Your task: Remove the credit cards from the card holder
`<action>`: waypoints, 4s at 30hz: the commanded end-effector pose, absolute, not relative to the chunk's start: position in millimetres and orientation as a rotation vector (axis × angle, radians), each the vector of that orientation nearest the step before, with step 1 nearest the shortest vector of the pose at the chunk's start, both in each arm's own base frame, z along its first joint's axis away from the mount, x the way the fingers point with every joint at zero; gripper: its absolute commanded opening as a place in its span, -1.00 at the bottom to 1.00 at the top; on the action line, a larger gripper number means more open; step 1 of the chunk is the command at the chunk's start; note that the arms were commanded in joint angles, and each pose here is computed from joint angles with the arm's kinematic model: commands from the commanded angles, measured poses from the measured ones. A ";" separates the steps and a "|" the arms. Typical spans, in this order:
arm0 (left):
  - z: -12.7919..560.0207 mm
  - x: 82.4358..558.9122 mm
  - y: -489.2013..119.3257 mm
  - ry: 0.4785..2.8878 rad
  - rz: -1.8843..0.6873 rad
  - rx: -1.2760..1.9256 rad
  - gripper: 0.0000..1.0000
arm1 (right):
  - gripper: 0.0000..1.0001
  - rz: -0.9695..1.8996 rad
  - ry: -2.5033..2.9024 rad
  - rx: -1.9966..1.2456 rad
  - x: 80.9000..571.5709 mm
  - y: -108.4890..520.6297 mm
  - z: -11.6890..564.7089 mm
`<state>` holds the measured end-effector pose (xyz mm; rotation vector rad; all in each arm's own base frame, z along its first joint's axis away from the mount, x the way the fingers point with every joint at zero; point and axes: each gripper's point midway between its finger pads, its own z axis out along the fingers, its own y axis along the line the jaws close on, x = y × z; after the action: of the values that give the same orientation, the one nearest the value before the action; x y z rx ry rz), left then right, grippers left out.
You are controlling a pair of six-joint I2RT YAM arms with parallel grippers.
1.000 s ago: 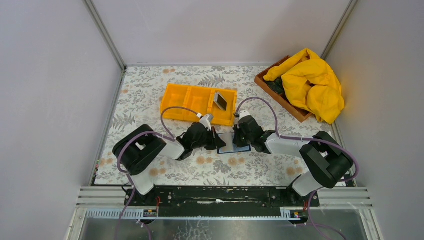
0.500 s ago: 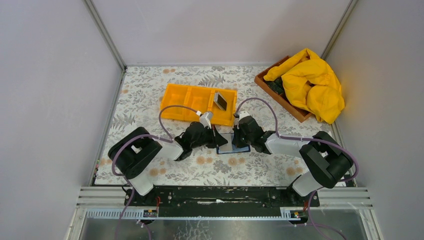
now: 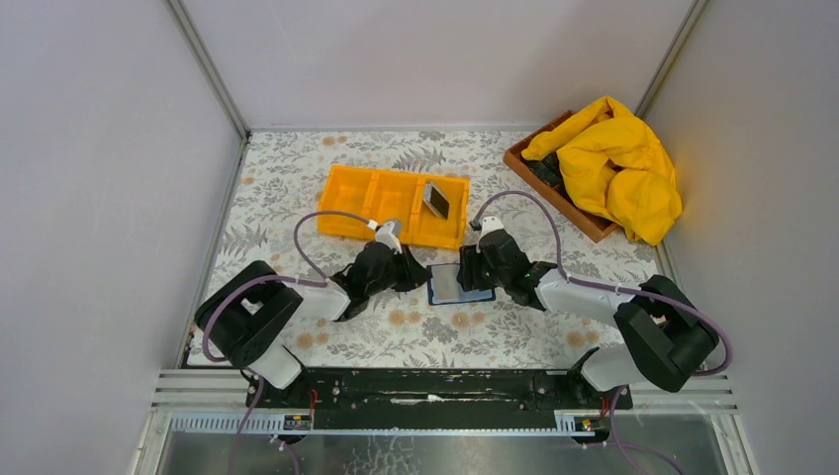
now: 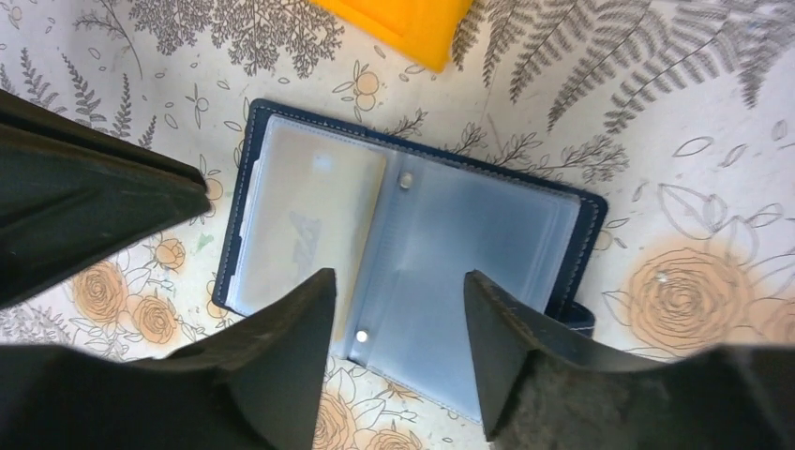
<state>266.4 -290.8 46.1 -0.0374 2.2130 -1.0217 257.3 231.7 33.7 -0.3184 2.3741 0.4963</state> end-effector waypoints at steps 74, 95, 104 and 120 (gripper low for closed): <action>69.5 272.2 -272.8 2.139 -1.130 -0.056 -0.75 | 0.09 0.732 2.429 -0.308 258.7 288.9 55.8; 54.7 257.2 -320.4 2.225 -1.248 0.062 -0.78 | 0.10 1.083 2.376 -0.272 244.0 299.8 78.7; 51.2 246.7 -340.2 2.251 -1.300 0.099 -0.79 | 0.36 1.060 2.351 -0.276 244.3 294.8 84.2; 61.9 259.2 -353.9 2.237 -1.281 0.056 -0.79 | 0.51 0.783 2.267 -0.200 254.8 248.5 113.8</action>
<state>249.7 -340.8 49.6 0.0556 2.2786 -1.2730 247.1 264.3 106.0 -0.2277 2.3039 0.8803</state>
